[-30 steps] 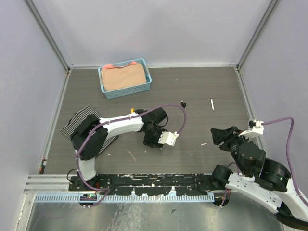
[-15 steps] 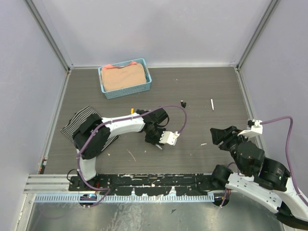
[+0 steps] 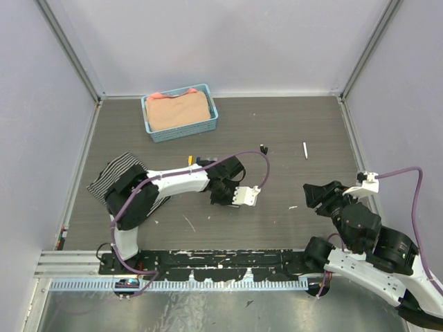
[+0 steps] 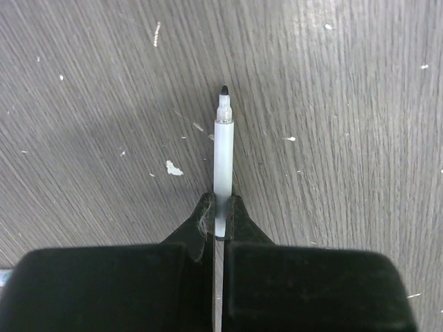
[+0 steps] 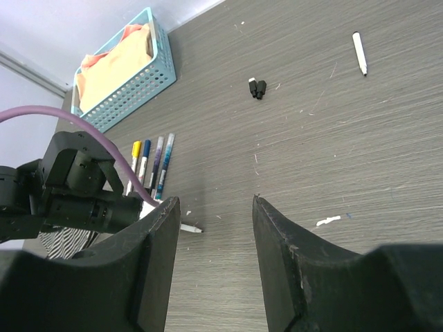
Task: Insert the pens into the pen caps
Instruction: Pick up the pen from the center of the board.
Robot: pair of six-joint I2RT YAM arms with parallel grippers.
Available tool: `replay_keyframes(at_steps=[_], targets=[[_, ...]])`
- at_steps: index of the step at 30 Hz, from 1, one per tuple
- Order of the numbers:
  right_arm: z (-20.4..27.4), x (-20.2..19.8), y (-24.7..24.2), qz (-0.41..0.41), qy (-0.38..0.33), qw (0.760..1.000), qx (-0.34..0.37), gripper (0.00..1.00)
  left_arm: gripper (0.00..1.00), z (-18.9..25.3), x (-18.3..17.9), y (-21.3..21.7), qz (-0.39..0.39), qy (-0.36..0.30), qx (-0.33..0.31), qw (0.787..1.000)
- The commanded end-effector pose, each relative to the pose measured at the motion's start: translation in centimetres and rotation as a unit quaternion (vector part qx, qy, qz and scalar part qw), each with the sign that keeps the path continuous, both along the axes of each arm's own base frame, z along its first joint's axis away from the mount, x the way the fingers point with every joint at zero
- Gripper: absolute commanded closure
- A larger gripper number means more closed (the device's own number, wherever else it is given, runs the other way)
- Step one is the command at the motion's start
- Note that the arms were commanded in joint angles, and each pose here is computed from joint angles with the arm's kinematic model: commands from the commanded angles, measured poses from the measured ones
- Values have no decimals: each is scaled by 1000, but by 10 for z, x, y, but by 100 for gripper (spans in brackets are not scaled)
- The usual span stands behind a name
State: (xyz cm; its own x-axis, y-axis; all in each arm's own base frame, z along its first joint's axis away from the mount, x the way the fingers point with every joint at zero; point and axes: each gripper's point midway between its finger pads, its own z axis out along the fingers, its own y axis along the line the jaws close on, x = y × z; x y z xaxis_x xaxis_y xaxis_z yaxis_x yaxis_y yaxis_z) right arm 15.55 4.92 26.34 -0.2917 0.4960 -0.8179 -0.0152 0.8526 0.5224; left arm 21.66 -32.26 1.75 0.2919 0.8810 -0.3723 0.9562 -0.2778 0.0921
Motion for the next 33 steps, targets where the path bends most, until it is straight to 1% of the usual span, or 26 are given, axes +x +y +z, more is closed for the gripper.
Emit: replay_keyframes(at_steps=[1, 5, 8, 10, 12, 15, 17, 20, 24, 25, 27, 30, 33], targets=[[17, 4, -1, -16, -11, 1000, 17, 48, 100, 18, 3, -13, 74, 7, -34, 997], [20, 8, 4, -18, -8, 1000, 10, 48, 100, 57, 5, -27, 151, 15, -104, 983], [23, 14, 11, -16, -7, 1000, -4, 48, 100, 90, 4, -30, 199, 10, -162, 966], [26, 19, 19, -12, -5, 1000, -20, 48, 100, 119, 5, -29, 233, 2, -211, 949], [28, 26, 31, -1, 2, 999, -44, 49, 100, 136, 1, -21, 269, 2, -238, 933], [31, 39, 52, 8, 14, 997, -77, 49, 100, 158, -3, -6, 323, 2, -266, 908], [33, 49, 73, 24, 12, 996, -84, 49, 100, 172, -3, 7, 362, -2, -283, 888], [36, 62, 97, 43, 12, 995, -89, 49, 100, 197, -10, 24, 394, -2, -317, 863], [38, 85, 126, 102, 16, 993, -48, 49, 100, 218, -16, 40, 441, 10, -359, 822], [39, 91, 130, 116, 13, 993, -34, 48, 100, 220, -17, 45, 451, 11, -359, 817], [45, 94, 145, 171, -2, 985, 6, 47, 100, 223, -21, 52, 467, 17, -350, 812], [54, 97, 155, 201, -33, 978, 52, 46, 100, 226, -23, 54, 492, 36, -356, 794], [62, 90, 174, 244, -60, 962, 108, 44, 100, 229, -26, 47, 498, 62, -366, 784]])
